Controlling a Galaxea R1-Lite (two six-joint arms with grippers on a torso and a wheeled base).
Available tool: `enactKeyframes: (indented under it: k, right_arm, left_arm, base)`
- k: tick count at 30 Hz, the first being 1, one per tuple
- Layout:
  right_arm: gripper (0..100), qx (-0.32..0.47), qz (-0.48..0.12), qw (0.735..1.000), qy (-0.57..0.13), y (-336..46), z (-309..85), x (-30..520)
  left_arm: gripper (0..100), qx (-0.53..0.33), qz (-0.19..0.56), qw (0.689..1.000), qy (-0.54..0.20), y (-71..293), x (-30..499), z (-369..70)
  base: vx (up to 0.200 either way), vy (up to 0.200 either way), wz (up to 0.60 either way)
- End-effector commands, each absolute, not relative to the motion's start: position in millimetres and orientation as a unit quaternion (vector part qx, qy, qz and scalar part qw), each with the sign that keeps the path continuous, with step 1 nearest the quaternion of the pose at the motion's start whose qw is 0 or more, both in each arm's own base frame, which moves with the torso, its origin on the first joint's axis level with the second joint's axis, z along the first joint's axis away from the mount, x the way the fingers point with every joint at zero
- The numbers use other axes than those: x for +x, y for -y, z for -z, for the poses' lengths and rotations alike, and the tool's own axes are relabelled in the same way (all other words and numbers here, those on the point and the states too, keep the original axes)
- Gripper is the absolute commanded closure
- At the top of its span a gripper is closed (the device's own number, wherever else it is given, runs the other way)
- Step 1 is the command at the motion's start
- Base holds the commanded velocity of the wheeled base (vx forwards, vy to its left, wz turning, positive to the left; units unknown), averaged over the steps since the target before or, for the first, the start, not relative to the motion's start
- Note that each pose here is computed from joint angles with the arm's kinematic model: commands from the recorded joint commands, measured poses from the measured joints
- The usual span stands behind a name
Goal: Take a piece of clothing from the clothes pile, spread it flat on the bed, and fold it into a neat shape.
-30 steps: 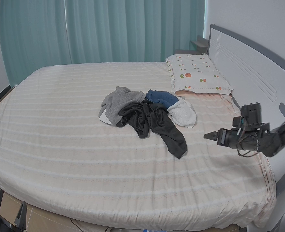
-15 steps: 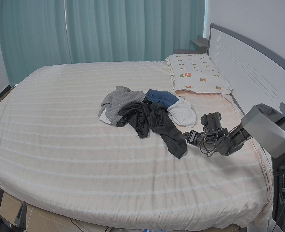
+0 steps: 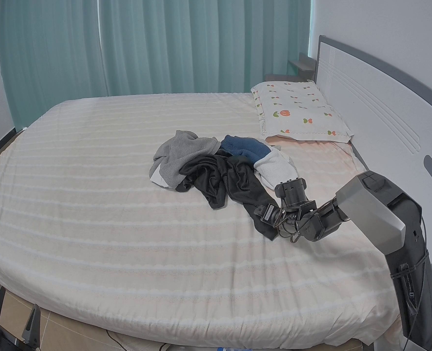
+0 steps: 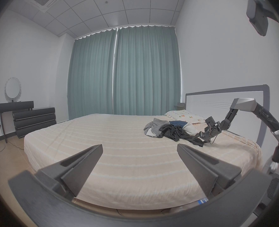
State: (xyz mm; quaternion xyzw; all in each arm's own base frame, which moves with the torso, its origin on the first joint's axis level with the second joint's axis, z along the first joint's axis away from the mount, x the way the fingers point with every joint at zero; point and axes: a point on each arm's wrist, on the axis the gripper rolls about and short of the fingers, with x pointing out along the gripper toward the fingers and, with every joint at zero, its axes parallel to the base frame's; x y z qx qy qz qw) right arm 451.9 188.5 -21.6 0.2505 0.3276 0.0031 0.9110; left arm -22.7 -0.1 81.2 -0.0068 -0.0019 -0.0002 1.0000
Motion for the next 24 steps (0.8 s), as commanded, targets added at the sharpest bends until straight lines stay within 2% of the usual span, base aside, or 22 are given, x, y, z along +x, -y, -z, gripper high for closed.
enactKeyframes:
  k: [1,9,11,15,18,19,21,24]
  right_arm:
    - [100,0.253,0.003,0.911,-0.326,-193.1,34.2,457.9]
    - [100,0.269,0.000,0.909,-0.320,-195.3,27.7,457.1]
    - [100,0.293,0.003,0.905,-0.309,-194.3,13.8,456.7]
    - [100,0.364,0.004,0.881,-0.301,-181.9,-36.9,435.2]
    - [100,0.392,-0.052,0.857,-0.329,-170.0,-67.3,402.3]
    - [100,0.392,-0.052,0.857,-0.329,-170.0,-67.3,402.3]
    - [100,0.402,-0.119,0.835,-0.356,-152.4,-82.2,354.7]
    - [100,0.407,-0.153,0.832,-0.345,-143.2,-90.6,330.0]
  left_arm:
    - [0,-0.007,0.000,1.000,0.003,0.1,-22.9,-76.4]
    - [0,-0.007,0.000,1.000,0.003,0.1,-22.9,-76.4]
    - [0,-0.007,0.000,1.000,0.003,0.1,-22.9,-76.4]
    - [0,-0.007,0.000,1.000,0.003,0.1,-22.9,-76.4]
    - [0,-0.007,0.000,1.000,0.003,0.1,-22.9,-76.4]
    - [0,-0.007,0.000,1.000,0.003,0.1,-22.9,-76.4]
    - [0,-0.007,0.000,1.000,0.003,0.1,-22.9,-76.4]
    - [0,-0.007,0.000,1.000,0.003,0.1,-22.9,-76.4]
  base:
    - [0.000,0.000,0.00]
    - [0.000,0.000,0.00]
    - [0.000,0.000,0.00]
    - [0.000,0.000,0.00]
    - [0.000,0.000,0.00]
    - [0.000,0.000,0.00]
    - [0.000,0.000,0.00]
    - [0.000,0.000,0.00]
